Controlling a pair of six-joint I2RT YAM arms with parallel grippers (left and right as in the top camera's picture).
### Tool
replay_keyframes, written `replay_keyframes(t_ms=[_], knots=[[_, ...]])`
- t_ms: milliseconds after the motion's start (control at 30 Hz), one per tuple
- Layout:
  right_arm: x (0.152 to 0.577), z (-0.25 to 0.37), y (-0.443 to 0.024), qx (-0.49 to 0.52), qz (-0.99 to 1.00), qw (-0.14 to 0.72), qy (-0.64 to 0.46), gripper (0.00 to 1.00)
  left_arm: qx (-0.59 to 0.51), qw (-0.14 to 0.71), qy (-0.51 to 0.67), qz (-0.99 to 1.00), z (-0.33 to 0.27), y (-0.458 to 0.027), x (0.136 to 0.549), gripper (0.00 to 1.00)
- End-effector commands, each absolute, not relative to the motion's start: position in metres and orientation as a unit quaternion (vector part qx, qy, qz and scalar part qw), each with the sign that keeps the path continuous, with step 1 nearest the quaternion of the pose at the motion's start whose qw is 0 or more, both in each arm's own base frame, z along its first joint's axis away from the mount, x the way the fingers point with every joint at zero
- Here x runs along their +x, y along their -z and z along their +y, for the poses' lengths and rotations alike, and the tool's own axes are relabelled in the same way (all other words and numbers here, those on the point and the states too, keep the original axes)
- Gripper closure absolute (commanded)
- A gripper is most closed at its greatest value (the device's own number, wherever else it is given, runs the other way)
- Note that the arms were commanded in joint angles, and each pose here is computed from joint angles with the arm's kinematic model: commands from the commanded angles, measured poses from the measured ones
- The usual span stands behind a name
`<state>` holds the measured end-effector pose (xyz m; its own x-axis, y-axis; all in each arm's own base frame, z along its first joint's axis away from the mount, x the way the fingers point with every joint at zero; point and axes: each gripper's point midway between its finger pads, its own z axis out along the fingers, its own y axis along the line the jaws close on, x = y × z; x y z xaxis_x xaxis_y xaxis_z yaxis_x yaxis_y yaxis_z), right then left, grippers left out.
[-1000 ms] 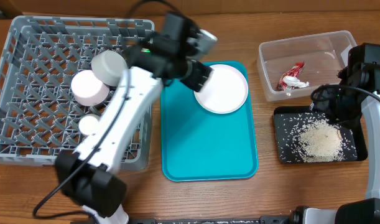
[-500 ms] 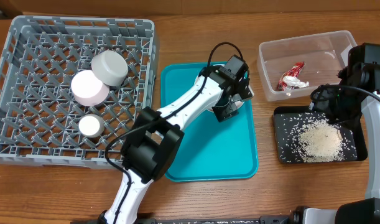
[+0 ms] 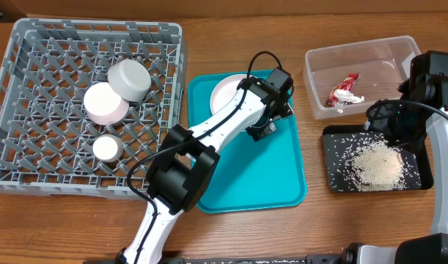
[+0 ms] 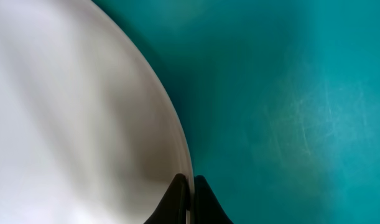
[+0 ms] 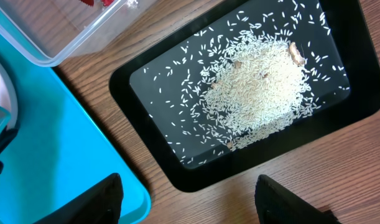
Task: Sort waste into correct bins and load items into the dishwasher
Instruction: 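Move the left gripper to the white plate on the teal tray and grasp its rim, then lift the white plate and carry it to the rack's right edge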
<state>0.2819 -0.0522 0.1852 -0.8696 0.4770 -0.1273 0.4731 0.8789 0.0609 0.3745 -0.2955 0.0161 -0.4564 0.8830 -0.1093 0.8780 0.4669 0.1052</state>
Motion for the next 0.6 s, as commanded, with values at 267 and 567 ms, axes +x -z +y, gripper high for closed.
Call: replay_keyframes(t_ms=[267,567], knots=[[0.285,-0.053,-0.198,0.245,0.965,0.093,-0.015,0.30,0.252,0.223,0.130,0.933,-0.234,-0.214,0.406,0.96],[0.286,-0.053,-0.198,0.245,0.965,0.094,-0.015,0.30,0.219,0.210,0.367,0.879,-0.173,-0.266,0.397,0.96]])
